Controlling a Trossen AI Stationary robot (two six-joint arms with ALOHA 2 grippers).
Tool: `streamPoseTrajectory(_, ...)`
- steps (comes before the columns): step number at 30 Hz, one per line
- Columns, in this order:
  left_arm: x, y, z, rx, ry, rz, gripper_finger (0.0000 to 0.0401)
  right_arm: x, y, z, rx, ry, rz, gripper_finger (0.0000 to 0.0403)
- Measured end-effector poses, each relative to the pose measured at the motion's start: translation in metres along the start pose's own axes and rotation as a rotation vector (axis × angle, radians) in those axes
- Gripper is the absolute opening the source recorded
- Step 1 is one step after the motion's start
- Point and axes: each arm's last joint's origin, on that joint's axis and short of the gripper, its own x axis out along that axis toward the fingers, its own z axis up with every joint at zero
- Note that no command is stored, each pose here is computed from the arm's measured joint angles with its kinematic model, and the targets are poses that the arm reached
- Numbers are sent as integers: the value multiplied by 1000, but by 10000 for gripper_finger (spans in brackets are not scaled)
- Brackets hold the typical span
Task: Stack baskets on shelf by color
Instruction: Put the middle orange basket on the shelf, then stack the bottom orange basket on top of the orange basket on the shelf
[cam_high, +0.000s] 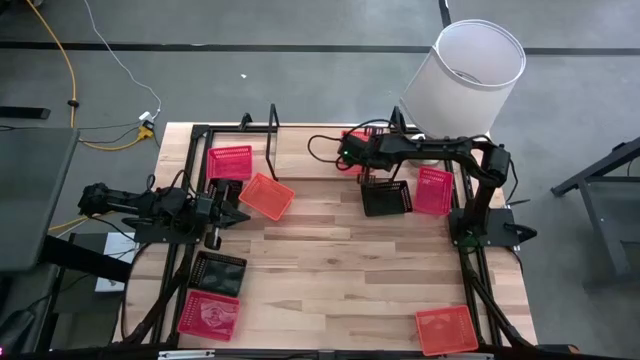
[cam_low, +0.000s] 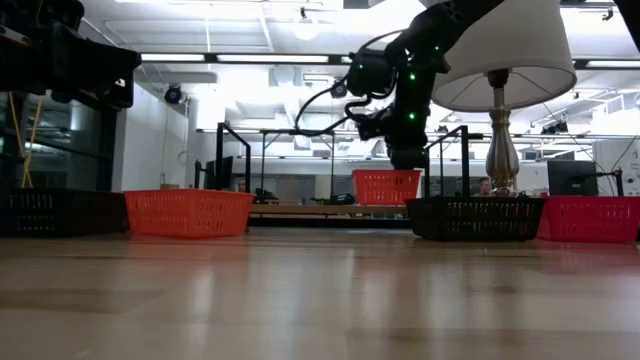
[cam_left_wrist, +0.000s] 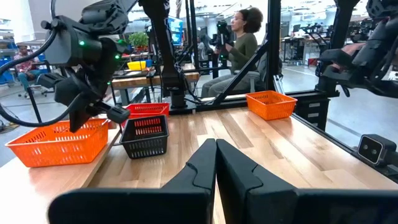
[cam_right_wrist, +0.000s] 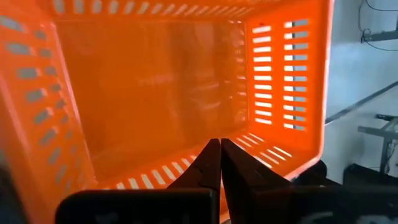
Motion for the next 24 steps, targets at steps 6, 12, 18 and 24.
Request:
streamPoseTrajectory(6,0,0,0,0,0,0,3,0,0,-5,-57,62,-37,0)
streamPoseTrajectory(12,0,0,0,0,0,0,3,-1,2,-11,-99,122,-32,0)
streamPoseTrajectory(18,0,0,0,0,0,0,3,-2,3,-7,-87,96,-75,0)
streamPoseTrajectory(24,0,0,0,0,0,0,3,-3,1,8,-11,-58,-54,0)
